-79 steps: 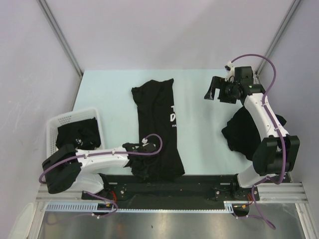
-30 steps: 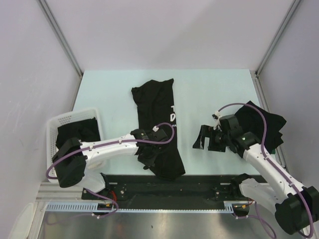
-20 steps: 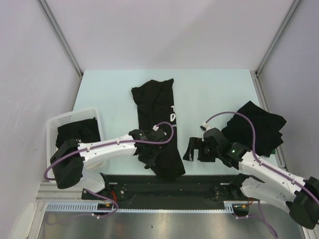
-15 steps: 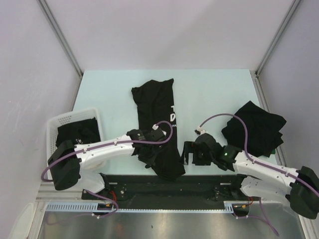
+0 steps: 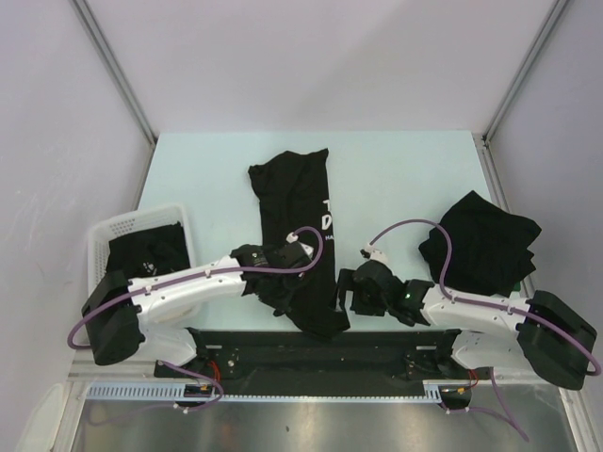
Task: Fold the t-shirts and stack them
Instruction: Fold the tshirt
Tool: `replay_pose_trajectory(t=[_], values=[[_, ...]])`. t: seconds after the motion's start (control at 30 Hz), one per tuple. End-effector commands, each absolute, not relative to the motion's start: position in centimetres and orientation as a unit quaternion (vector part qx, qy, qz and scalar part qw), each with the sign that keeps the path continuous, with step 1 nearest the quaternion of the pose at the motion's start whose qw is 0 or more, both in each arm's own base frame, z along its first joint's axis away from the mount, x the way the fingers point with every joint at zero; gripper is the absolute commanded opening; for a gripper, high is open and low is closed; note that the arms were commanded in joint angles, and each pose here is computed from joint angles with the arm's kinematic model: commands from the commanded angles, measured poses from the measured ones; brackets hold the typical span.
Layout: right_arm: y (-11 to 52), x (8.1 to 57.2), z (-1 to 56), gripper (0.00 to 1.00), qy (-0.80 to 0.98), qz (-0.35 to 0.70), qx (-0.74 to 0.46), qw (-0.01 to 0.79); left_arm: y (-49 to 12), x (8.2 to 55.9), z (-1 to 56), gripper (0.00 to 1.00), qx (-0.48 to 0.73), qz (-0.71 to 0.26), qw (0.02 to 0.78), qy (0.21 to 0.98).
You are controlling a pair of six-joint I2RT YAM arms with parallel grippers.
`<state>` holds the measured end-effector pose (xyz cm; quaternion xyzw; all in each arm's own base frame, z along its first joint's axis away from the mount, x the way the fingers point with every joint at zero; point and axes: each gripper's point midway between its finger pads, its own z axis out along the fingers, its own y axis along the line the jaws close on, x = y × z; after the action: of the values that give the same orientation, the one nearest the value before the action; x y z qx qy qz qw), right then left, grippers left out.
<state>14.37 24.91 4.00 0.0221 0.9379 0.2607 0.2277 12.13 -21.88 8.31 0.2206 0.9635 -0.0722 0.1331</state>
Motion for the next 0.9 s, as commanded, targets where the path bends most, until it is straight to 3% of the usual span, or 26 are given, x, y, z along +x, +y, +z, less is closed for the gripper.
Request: replay_pose_trajectory(t=[0.0,0.5,0.87], values=[[25.4,15.1,4.2,0.93,0.93,0.266,0.047,0.249,-21.8,12.2,9.6,0.0,0.227,-0.089,0.149,0.958],[23.9,10.7,2.7,0.86,0.937,0.255,0.083,0.223,-21.5,11.8,9.8,0.0,0.222,-0.102,0.151,0.958],[24.3,10.5,1.5,0.77,0.938,0.249,0.081,0.225,-21.0,11.6,9.7,0.0,0.228,-0.098,0.152,0.957]])
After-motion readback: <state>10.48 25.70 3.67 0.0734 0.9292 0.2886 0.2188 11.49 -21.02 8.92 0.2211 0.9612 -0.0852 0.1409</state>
